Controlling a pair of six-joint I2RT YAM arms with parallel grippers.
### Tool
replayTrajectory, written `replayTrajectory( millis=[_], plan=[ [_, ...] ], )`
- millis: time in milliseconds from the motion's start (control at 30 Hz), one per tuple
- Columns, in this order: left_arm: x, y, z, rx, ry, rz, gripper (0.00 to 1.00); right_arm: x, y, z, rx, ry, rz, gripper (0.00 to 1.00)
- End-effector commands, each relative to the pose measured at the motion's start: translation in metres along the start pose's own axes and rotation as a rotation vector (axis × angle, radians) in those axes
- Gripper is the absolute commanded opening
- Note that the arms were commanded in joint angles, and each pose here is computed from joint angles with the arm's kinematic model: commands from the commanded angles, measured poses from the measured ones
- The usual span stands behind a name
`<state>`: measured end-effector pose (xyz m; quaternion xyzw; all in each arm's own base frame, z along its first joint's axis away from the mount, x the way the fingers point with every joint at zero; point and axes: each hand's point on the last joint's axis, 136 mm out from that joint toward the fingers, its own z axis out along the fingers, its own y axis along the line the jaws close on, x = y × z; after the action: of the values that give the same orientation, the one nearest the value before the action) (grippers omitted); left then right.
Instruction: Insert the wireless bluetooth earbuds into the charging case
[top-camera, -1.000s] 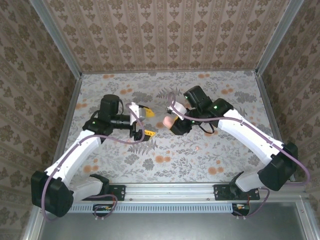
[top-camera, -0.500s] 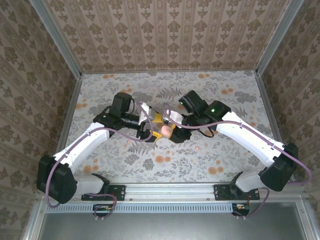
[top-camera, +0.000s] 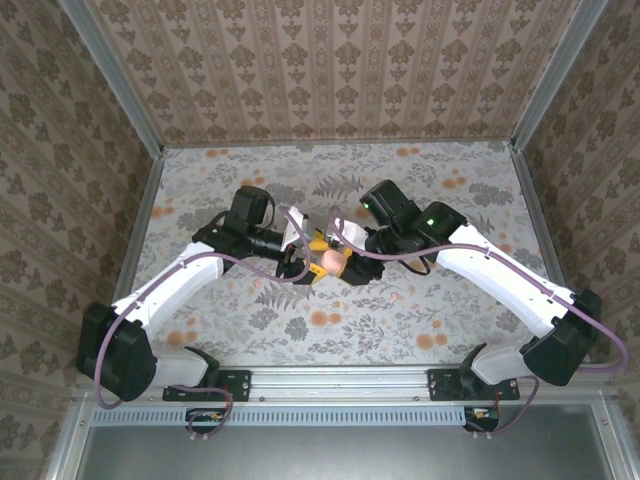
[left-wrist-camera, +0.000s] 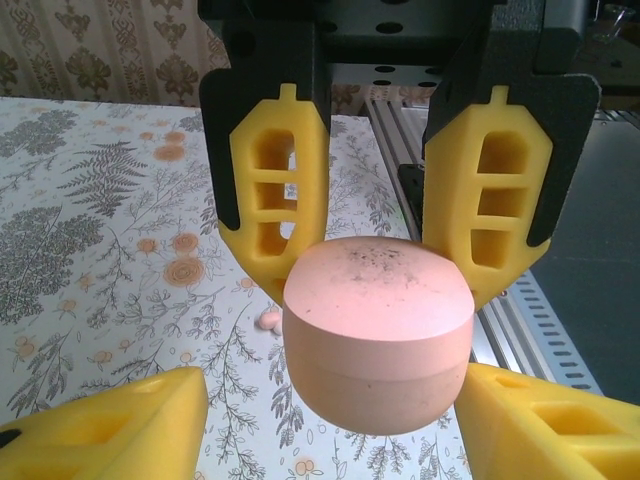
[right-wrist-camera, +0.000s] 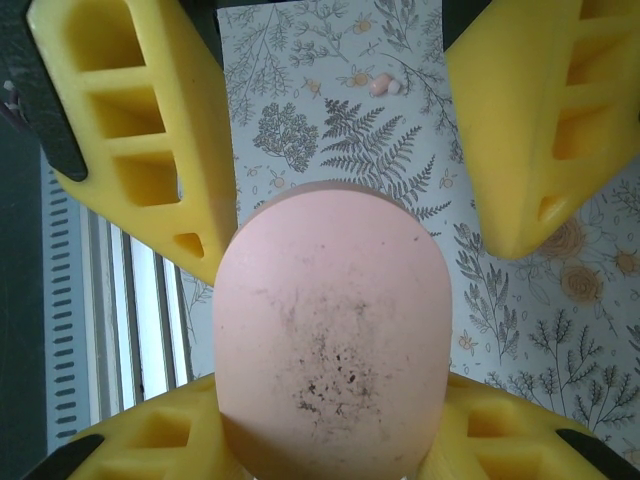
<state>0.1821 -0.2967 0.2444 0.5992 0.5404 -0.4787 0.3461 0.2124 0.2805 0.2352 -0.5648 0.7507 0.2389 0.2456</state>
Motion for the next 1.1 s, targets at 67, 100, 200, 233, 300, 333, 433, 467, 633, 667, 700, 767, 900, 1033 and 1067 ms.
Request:
replayTrajectory(
  millis=[67, 100, 200, 233, 300, 333, 433, 467, 633, 667, 700, 767, 900, 1033, 1067],
  plan=[
    [-0.015, -0.007, -0.001, 0.047, -0.033, 0.028, 0.67, -0.012, 0.002, -0.009, 0.012, -0.031, -0.045, 0.35],
    [-0.015, -0.007, 0.000, 0.047, -0.034, 0.027, 0.67, -0.012, 0.002, -0.009, 0.013, -0.031, -0.044, 0.35],
    [-0.016, -0.007, -0.001, 0.049, -0.038, 0.028, 0.68, -0.009, -0.001, 0.000, 0.002, -0.009, -0.036, 0.35],
    [-0.017, -0.007, 0.000, 0.052, -0.040, 0.028, 0.69, -0.009, -0.001, 0.000, 0.004, -0.009, -0.036, 0.35],
    [-0.017, -0.007, 0.000, 0.051, -0.042, 0.029, 0.71, -0.009, -0.002, 0.001, 0.006, -0.005, -0.035, 0.35],
    [-0.018, -0.007, 0.000, 0.050, -0.042, 0.030, 0.72, -0.008, -0.003, 0.002, 0.007, -0.001, -0.035, 0.35],
    [-0.016, -0.006, 0.000, 0.052, -0.040, 0.022, 0.72, -0.008, -0.003, 0.002, 0.006, 0.000, -0.033, 0.35],
    [-0.016, -0.007, 0.001, 0.057, -0.040, 0.021, 0.72, -0.008, -0.003, 0.002, 0.007, -0.002, -0.033, 0.35],
    [-0.012, -0.006, 0.003, 0.063, -0.032, 0.006, 0.69, -0.011, -0.003, 0.000, 0.011, -0.017, -0.039, 0.35],
    [-0.012, -0.006, 0.003, 0.065, -0.032, 0.007, 0.68, -0.011, -0.003, 0.000, 0.010, -0.016, -0.037, 0.35],
    [-0.012, -0.006, 0.003, 0.066, -0.033, 0.006, 0.67, -0.010, -0.003, 0.001, 0.009, -0.013, -0.037, 0.35],
    [-0.013, -0.006, 0.003, 0.069, -0.035, 0.007, 0.62, -0.009, -0.003, 0.002, 0.007, -0.009, -0.036, 0.35],
    [-0.013, -0.006, 0.004, 0.073, -0.036, 0.005, 0.44, -0.008, -0.003, 0.004, 0.007, -0.005, -0.032, 0.35],
    [-0.010, -0.003, 0.004, 0.066, -0.037, -0.008, 0.31, -0.009, -0.008, 0.002, 0.038, -0.008, -0.020, 0.49],
    [-0.009, -0.001, 0.004, 0.062, -0.041, -0.020, 0.30, -0.009, -0.011, 0.001, 0.055, -0.012, -0.010, 0.53]
  ],
)
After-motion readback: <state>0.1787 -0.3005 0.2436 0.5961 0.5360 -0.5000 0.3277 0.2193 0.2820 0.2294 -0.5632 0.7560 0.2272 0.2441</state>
